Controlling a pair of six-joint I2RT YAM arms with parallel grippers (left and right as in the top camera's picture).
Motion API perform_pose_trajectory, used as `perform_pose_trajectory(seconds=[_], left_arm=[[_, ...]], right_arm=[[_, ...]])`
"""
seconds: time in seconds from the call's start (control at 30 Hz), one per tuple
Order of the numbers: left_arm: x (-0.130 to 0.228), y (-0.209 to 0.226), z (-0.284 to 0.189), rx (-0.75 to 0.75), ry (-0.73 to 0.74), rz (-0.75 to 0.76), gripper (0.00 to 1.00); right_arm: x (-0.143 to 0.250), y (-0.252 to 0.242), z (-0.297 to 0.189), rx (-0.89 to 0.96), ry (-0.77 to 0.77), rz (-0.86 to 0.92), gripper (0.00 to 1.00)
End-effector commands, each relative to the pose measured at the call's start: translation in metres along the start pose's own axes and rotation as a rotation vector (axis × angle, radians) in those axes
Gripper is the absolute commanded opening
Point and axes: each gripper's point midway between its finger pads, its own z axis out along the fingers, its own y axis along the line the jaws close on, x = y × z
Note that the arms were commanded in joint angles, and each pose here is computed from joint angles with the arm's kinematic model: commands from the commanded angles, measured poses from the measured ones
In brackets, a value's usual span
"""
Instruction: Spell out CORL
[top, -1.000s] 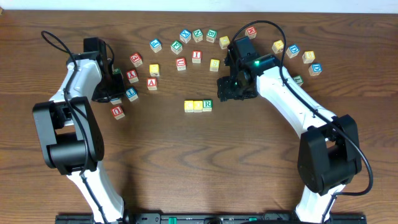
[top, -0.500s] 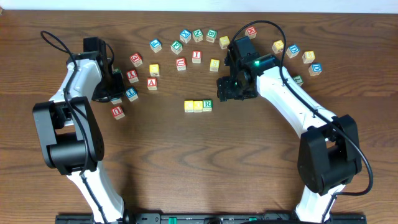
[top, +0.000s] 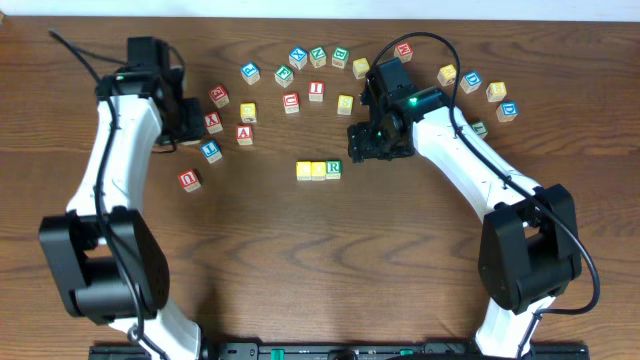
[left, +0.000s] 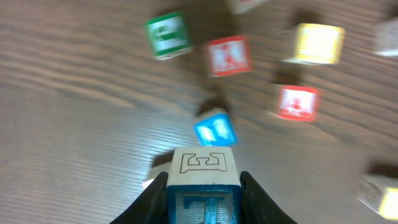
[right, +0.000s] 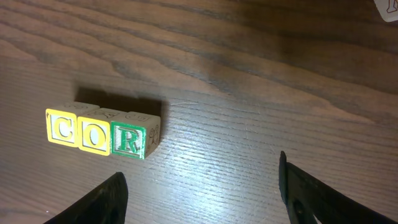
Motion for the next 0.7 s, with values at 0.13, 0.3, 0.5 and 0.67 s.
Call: perform_pose_trajectory(seconds=[0.13,0.3,0.5,0.67], left_arm=[[0.029,-0.064,-0.007,0.053,0.076,0.220,0.27],[0.049,-0.108,-0.010,0.083,0.100,0.359,0.27],[0.072,-0.162,-0.015,0.127,0.090,0.504,0.27],[0.085,-0.208,-0.020,0.176,0.039,0.610,0.27]], right_arm=[[-0.012,-0.007,-0.010,0.003,-0.042,0.007,0.74],[-0.019,-0.035,-0.015,0.020,-0.052,0.072,0.74],[-0.023,-0.079,-0.022,0.036,-0.052,0.176,0.73],[-0.024,-0.124,-0.031,0.054,-0.058,0.275,0.73]])
